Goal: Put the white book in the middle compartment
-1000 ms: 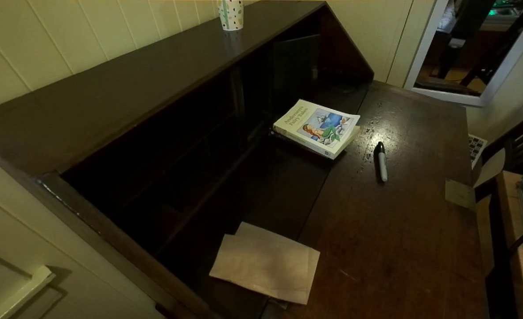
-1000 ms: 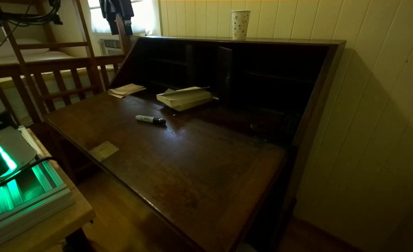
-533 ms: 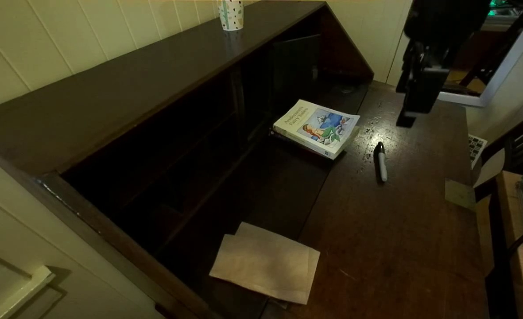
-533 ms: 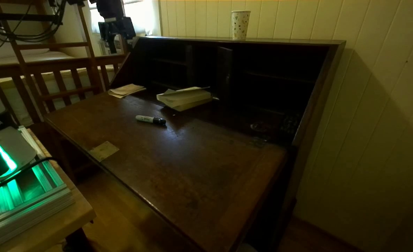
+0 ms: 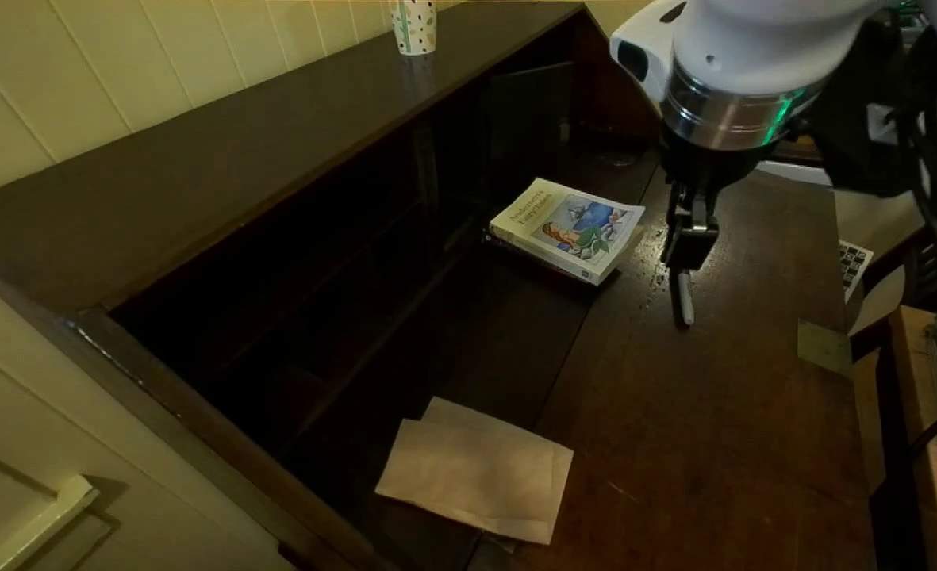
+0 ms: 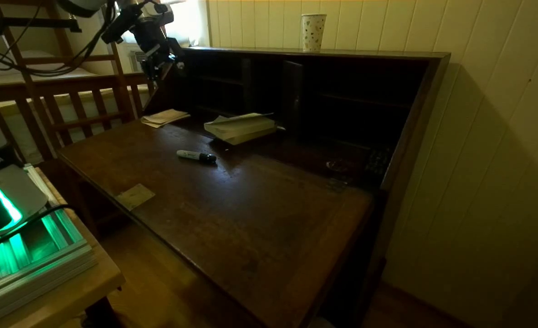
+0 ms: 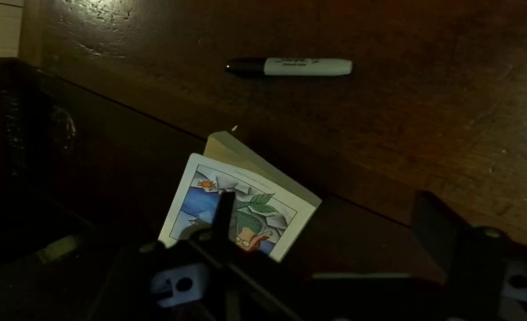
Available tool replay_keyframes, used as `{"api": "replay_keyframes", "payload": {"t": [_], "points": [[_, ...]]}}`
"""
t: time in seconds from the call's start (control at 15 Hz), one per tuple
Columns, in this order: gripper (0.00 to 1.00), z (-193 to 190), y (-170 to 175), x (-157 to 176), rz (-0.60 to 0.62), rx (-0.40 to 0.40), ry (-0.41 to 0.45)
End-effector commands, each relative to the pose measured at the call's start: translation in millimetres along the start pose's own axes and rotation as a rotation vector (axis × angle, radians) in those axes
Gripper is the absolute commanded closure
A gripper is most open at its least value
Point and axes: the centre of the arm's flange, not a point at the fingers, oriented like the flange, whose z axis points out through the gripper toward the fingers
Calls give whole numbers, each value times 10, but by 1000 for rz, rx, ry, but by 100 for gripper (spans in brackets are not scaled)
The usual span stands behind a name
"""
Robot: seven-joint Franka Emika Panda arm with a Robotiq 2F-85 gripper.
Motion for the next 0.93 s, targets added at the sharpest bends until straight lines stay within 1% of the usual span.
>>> {"api": "replay_keyframes", "payload": {"t": [0.0,0.4,0.47,0.53,0.6,0.67,0.73,0.87], "points": [[0,34,-20,11,0,2,-4],[0,30,-13,10,2,4,-3],[0,134,-81,32,14,-43,-27],[0,165,-103,46,15,-40,-30],[0,204,-96,68,30,-59,-22],[0,226,-94,76,36,-61,-11],[0,270,-99,85,47,-81,8],[0,372,-122,129,75,-95,53]]}}
